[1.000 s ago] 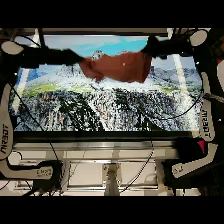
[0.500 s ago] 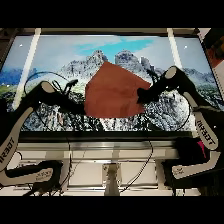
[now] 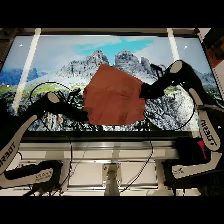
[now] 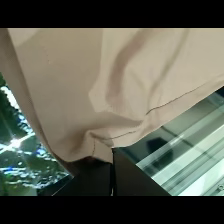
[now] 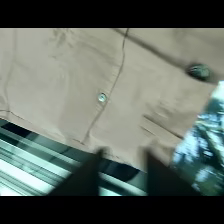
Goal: Fold the clothes and pants, and hang the long-sleeved shirts on hangers.
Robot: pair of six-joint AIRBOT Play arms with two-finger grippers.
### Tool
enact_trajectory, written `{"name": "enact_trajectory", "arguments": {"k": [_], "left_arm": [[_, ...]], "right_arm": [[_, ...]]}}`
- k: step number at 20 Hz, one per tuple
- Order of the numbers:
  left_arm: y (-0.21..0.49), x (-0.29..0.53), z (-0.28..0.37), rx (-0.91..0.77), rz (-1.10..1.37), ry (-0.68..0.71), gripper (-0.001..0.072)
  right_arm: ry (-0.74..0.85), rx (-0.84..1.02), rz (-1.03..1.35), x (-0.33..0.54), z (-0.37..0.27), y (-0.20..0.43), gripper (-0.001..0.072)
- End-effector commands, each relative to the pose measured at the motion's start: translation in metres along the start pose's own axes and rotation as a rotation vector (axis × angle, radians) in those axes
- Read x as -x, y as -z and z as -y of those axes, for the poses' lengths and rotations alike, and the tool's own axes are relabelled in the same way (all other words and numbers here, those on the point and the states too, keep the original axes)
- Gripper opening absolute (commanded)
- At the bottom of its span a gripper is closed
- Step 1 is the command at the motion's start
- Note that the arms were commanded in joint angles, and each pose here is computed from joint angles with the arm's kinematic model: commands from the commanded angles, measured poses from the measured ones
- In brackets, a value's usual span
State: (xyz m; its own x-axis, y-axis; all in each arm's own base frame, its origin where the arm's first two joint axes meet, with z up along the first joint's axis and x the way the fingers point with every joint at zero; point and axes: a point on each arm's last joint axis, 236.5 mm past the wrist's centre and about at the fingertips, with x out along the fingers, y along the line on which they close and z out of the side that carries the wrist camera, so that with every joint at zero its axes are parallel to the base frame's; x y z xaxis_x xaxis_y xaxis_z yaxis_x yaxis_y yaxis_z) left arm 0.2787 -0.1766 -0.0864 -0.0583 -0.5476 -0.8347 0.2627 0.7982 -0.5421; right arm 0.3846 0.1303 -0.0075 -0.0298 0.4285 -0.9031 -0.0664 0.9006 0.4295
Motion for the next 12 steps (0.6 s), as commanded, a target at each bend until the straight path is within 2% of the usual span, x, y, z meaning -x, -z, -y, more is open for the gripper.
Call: {"name": "enact_trajectory", "arguments": {"k": [1,4,7,12], "left_arm": [[-0.002,-0.001,0.002,0.01,0.012,0.01,0.0005],[-0.002,-0.001,0.002,0.01,0.012,0.01,0.0005],[-0.002,-0.001,0.002,0.009,0.012,0.01,0.0004],[-0.004,0.004,0.005,-0.001,0.028,0.009,0.0004]], "right_arm": [[0.09,0.053,0.02,0.042,0.01,-0.008,0.0035],[0.077,0.047,0.081,0.034,0.01,-0.018,0.0011],[-0.041,-0.026,0.206,0.015,-0.007,-0.012,0.001],[-0.251,-0.302,0.311,-0.038,-0.015,0.087,0.001]]}}
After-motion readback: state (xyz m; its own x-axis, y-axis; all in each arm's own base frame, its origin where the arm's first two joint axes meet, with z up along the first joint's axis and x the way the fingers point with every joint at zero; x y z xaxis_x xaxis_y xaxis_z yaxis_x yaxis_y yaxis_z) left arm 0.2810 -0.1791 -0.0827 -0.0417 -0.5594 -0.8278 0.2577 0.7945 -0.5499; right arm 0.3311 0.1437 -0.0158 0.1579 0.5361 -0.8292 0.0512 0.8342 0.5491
